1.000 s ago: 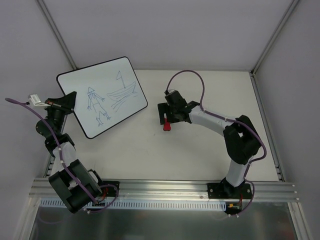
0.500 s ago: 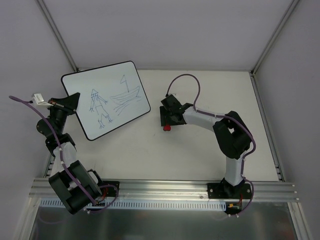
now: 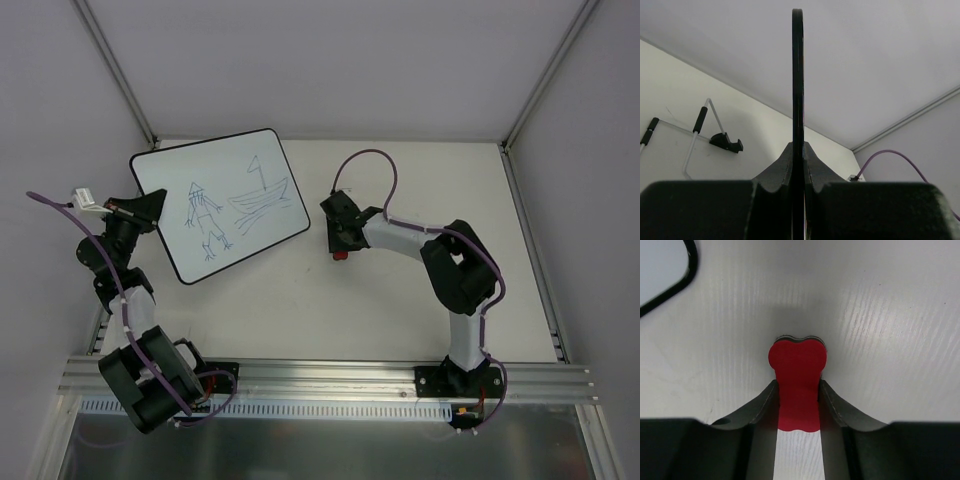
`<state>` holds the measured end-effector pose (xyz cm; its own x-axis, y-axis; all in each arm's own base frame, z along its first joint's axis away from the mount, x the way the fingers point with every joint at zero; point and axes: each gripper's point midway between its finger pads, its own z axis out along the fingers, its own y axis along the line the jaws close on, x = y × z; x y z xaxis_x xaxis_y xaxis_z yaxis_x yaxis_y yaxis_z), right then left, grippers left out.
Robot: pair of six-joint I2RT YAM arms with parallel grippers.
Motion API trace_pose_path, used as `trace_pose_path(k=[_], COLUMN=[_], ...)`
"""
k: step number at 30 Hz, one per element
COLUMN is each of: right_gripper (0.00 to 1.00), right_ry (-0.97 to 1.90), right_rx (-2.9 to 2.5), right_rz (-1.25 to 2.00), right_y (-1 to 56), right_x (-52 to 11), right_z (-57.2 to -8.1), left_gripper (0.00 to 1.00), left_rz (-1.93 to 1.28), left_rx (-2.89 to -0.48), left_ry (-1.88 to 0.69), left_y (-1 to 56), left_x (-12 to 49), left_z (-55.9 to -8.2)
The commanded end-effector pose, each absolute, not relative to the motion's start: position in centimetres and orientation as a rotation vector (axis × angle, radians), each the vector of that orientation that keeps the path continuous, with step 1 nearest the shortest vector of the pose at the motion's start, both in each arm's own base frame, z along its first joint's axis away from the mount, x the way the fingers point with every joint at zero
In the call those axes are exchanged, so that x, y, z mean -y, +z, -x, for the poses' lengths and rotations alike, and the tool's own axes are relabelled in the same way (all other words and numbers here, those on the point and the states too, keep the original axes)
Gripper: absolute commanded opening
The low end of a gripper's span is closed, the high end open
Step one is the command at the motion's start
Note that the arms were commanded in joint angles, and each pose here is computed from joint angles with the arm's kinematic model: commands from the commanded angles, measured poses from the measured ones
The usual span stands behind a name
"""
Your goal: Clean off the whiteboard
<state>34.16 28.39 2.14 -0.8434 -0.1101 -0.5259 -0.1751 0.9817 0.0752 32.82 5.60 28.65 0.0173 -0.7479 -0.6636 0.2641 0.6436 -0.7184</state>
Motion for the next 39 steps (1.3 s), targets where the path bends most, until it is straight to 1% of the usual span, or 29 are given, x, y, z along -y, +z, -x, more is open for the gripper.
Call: trace_pose_path(k=[1, 2, 5, 8, 9, 10, 11, 14, 17, 19, 21, 25, 26, 27, 29, 33, 37, 39], right_gripper=[0.32, 0.24, 0.13, 0.11, 0.11, 0.1, 0.06, 0.03, 0.02, 0.02, 0.02, 0.02, 0.02, 0.02, 0.01, 0.0, 0.0, 0.0], right_ry=[0.164, 0.16, 0.148, 0.115, 0.123, 0.103, 0.1, 0.123, 0.167, 0.235, 0.315, 0.449, 0.461, 0.509, 0.556, 0.68, 0.675, 0.686], right_rx=[-2.516, -2.509, -2.47, -2.469, -2.441, -2.454, -2.449, -2.414, -2.342, -2.313, -2.27, -2.242, -2.264, -2.249, -2.265, -2.327, -2.399, -2.405], right_rz=[0.206, 0.222, 0.251, 0.29, 0.313, 0.329, 0.335, 0.329, 0.342, 0.361, 0.37, 0.386, 0.403, 0.426, 0.454, 0.491, 0.473, 0.492], right_y=[4.3, 4.6, 6.3, 6.3, 7.6, 7.1, 7.3, 9.2, 12.2, 13.8, 16.2, 18.7, 18.0, 18.9, 18.6, 17.4, 15.0, 14.7], right_x=[-28.7, -28.4, -27.4, -25.7, -25.3, -24.4, -23.8, -22.0, -21.5, -22.4, -23.8, -27.0, -27.8, -29.2, -30.8, -35.0, -37.1, -38.3], right_z=[-35.2, -34.9, -34.6, -33.3, -33.1, -32.1, -31.8, -30.5, -30.2, -30.1, -30.6, -31.5, -31.8, -32.0, -31.9, -30.3, -30.0, -29.6], left_gripper=[0.0, 0.0, 0.0, 0.0, 0.0, 0.0, 0.0, 0.0, 0.0, 0.0, 0.0, 0.0, 0.0, 0.0, 0.0, 0.0, 0.0, 0.0], left_rz=[0.354, 0.365, 0.349, 0.329, 0.323, 0.324, 0.321, 0.315, 0.311, 0.314, 0.31, 0.291, 0.288, 0.302, 0.294, 0.305, 0.289, 0.281], left_rx=[-1.289, -1.308, -1.331, -1.363, -1.375, -1.397, -1.407, -1.452, -1.483, -1.497, -1.511, -1.544, -1.558, -1.589, -1.619, -1.658, -1.674, -1.686], left_ry=[-0.838, -0.847, -0.867, -0.894, -0.904, -0.919, -0.928, -0.962, -1.002, -1.026, -1.049, -1.08, -1.083, -1.095, -1.086, -1.086, -1.09, -1.094], left_y=[31.1, 30.6, 30.0, 29.2, 28.9, 28.3, 28.0, 26.8, 25.9, 25.5, 25.1, 24.7, 24.5, 23.8, 23.3, 22.4, 22.0, 21.9], left_x=[-3.9, -3.7, -2.7, -1.5, -1.1, -0.6, -0.3, 1.0, 2.3, 3.0, 3.7, 5.0, 5.3, 5.7, 6.0, 6.5, 7.1, 7.4], left_z=[-31.9, -31.9, -31.8, -31.7, -31.6, -31.6, -31.5, -31.4, -31.3, -31.2, -31.1, -31.0, -31.0, -30.9, -30.9, -30.7, -30.5, -30.5])
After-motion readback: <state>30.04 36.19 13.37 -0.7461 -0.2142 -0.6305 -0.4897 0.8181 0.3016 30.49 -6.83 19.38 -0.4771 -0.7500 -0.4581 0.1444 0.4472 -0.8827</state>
